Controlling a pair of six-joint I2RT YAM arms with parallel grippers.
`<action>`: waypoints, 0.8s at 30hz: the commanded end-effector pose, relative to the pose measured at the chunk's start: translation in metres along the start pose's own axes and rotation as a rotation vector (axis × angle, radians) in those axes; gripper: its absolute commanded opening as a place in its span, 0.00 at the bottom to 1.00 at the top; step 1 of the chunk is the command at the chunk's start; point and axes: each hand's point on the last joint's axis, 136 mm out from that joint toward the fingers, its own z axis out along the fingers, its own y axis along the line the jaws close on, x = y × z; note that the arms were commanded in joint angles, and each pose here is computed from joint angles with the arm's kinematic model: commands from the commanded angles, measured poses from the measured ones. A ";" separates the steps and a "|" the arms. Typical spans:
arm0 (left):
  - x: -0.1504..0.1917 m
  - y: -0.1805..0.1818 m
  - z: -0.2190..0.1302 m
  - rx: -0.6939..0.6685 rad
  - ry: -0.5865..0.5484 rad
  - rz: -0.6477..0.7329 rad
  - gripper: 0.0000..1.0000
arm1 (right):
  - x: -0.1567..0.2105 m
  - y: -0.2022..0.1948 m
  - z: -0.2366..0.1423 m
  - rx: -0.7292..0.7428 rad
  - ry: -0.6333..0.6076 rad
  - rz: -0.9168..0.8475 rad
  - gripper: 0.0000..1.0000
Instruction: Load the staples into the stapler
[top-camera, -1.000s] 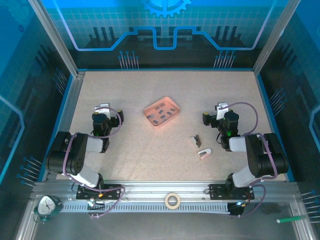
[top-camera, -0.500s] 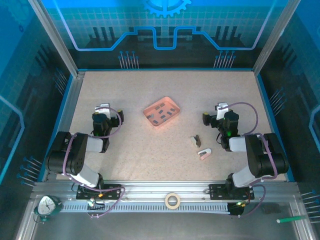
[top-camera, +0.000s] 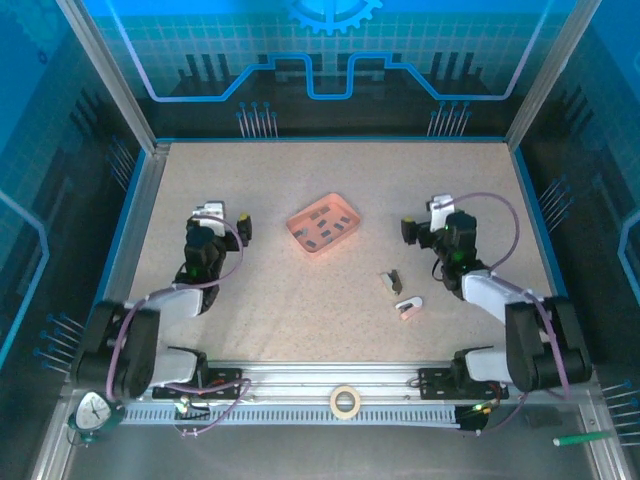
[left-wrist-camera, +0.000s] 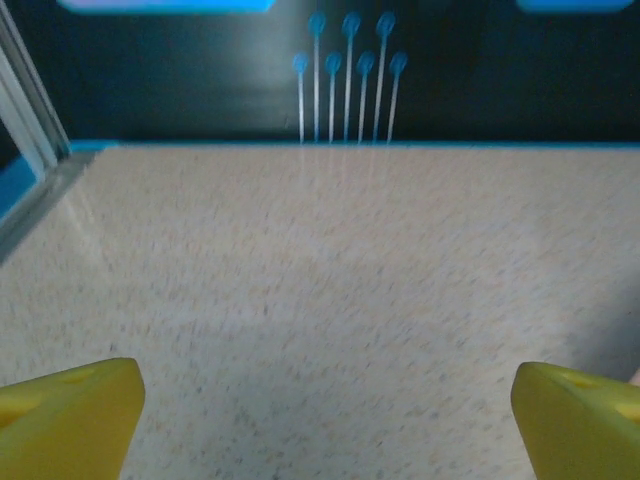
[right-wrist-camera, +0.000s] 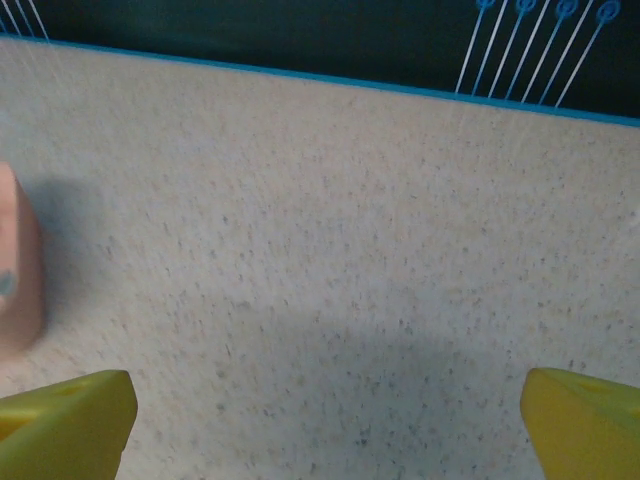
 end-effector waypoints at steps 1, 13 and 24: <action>-0.026 -0.004 -0.013 0.009 0.023 -0.069 0.91 | 0.007 0.005 -0.016 0.007 0.191 0.078 1.00; -0.026 -0.060 -0.042 0.235 0.325 -0.202 0.76 | 0.081 0.099 -0.076 -0.212 0.765 -0.018 0.95; -0.018 -0.062 -0.041 0.238 0.342 -0.203 0.76 | 0.120 0.112 -0.084 -0.195 0.953 -0.078 0.79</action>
